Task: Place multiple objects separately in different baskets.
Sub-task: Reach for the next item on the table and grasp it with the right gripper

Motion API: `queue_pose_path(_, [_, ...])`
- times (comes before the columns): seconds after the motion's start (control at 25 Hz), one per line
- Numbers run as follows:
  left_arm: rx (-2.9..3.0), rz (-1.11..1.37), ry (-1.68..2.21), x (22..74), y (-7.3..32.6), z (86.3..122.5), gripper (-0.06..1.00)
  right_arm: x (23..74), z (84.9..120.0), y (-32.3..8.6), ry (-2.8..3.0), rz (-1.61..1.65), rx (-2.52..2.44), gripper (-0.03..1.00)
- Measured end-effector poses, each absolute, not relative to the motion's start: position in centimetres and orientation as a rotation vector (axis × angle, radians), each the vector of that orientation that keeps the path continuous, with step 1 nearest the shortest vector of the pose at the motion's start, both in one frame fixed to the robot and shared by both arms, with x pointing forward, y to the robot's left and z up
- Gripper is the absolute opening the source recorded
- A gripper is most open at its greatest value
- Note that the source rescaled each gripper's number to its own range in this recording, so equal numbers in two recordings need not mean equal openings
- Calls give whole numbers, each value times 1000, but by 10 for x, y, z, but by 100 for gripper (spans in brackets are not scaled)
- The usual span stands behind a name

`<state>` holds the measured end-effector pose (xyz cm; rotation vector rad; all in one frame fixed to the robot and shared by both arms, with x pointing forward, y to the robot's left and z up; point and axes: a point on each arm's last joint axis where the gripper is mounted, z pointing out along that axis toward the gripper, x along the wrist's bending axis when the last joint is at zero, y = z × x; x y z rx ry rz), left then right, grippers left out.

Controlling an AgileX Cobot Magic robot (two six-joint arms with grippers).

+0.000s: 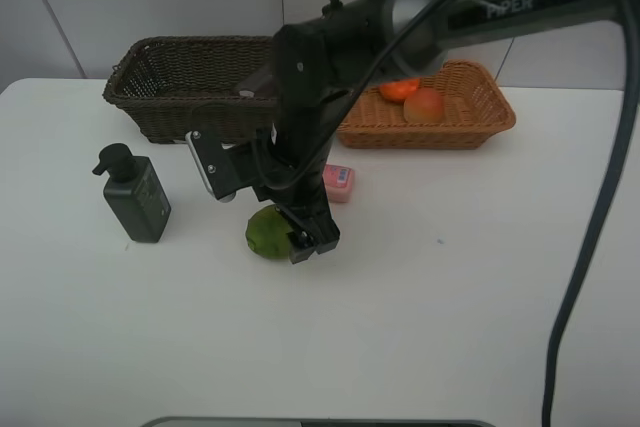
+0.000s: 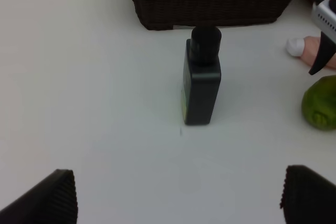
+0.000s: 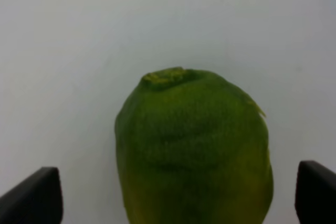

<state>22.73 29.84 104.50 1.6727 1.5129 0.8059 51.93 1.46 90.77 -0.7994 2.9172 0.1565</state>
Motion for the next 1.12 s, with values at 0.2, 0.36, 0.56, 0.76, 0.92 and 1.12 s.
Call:
queue_pose_path(0.2, [1673, 806, 1513, 227, 298, 1045, 100, 520, 897, 16, 2922, 141, -809, 99])
queue_pose_path(0.36, [1673, 806, 1513, 227, 298, 1045, 100, 520, 892, 17, 2921, 140, -811, 99])
queue_pose_path(0.56, [1673, 806, 1513, 227, 298, 1045, 100, 522, 884, 18, 2920, 137, -812, 99])
queue_pose_path(0.76, [1673, 806, 1513, 227, 298, 1045, 100, 523, 878, 20, 2909, 147, -808, 97])
queue_pose_path(0.92, [1673, 806, 1513, 227, 298, 1045, 100, 525, 878, 21, 2881, 154, -812, 69])
queue_pose_path(1.12, [1673, 806, 1513, 227, 298, 1045, 100, 526, 878, 20, 2868, 132, -832, 66])
